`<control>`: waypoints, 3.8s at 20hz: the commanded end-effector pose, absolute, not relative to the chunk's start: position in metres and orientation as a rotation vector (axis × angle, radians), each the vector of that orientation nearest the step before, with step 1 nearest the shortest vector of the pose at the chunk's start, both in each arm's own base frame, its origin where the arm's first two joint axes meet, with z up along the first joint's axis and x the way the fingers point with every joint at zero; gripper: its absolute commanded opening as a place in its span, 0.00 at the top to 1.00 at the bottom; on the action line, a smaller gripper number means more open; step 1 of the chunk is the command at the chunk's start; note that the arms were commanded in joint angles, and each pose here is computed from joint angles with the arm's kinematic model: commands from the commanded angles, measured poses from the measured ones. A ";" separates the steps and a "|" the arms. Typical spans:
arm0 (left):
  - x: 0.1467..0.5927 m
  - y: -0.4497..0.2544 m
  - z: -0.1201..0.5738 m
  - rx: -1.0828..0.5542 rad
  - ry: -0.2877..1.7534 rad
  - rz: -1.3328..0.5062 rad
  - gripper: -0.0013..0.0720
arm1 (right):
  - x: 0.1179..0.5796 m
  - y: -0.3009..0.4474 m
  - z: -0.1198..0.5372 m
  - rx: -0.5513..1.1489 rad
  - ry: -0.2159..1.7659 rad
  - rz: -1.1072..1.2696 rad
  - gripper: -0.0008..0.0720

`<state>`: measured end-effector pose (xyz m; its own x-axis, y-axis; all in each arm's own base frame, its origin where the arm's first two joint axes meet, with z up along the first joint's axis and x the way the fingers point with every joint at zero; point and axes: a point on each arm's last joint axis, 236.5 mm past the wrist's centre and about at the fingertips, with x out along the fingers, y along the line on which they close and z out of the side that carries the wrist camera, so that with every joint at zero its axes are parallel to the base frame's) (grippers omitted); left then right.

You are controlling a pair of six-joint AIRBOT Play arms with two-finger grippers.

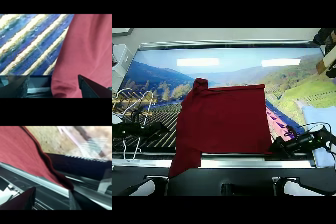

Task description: Fold the clothes and pants, and hang the long-sleeved shirts on hangers.

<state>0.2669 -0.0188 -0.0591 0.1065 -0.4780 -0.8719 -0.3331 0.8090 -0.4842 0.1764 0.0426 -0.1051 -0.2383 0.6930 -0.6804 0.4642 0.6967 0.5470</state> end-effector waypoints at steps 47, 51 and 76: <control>0.239 -0.073 -0.099 -0.772 1.492 -0.253 0.12 | 0.230 0.061 -0.099 1.003 1.478 0.235 0.94; 0.241 -0.080 -0.103 -0.788 1.499 -0.259 0.20 | 0.236 0.070 -0.088 1.041 1.447 0.288 0.94; 0.258 -0.026 0.569 -0.166 -0.134 -0.141 0.96 | 0.227 0.103 0.590 0.150 -0.181 0.482 0.95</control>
